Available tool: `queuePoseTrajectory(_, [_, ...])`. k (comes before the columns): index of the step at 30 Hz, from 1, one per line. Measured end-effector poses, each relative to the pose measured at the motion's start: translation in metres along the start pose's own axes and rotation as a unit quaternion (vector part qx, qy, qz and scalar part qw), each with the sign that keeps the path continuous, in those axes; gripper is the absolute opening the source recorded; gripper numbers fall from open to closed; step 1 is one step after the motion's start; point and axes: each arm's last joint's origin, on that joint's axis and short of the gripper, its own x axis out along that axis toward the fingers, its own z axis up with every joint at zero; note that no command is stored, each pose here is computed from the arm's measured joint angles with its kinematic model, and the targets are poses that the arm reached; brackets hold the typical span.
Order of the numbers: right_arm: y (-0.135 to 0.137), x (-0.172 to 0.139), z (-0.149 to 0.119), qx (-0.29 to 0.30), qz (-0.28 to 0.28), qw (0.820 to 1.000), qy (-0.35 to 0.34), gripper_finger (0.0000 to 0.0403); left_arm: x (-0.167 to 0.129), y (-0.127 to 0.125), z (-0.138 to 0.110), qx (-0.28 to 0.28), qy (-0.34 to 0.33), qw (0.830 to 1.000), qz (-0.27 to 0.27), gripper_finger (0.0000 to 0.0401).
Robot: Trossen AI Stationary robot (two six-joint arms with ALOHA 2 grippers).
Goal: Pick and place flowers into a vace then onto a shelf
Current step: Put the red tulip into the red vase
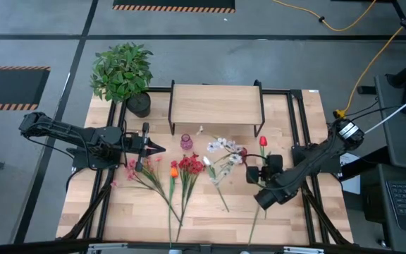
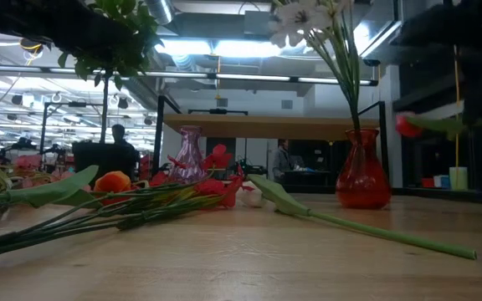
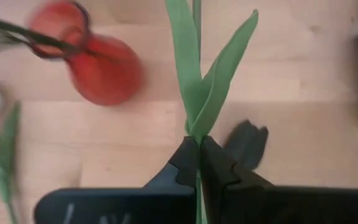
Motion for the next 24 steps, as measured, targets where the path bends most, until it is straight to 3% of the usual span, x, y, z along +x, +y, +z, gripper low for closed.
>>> queuePoseTrajectory(11, [-0.004,-0.017,0.022,-0.040,0.100,0.991,-0.080,0.0000,0.000,0.000,0.000,-0.001,0.000,1.000,0.000,0.0004])
queuePoseTrajectory(19, [-0.008,-0.028,0.040,-0.092,0.164,0.966,-0.174,0.0000,0.000,0.000,0.000,-0.001,0.001,1.000,0.000,0.0003])
queuePoseTrajectory(24, [-0.011,-0.033,0.051,-0.131,0.175,0.951,-0.220,0.0000,0.000,0.000,0.000,0.000,0.001,1.000,0.000,0.0003])
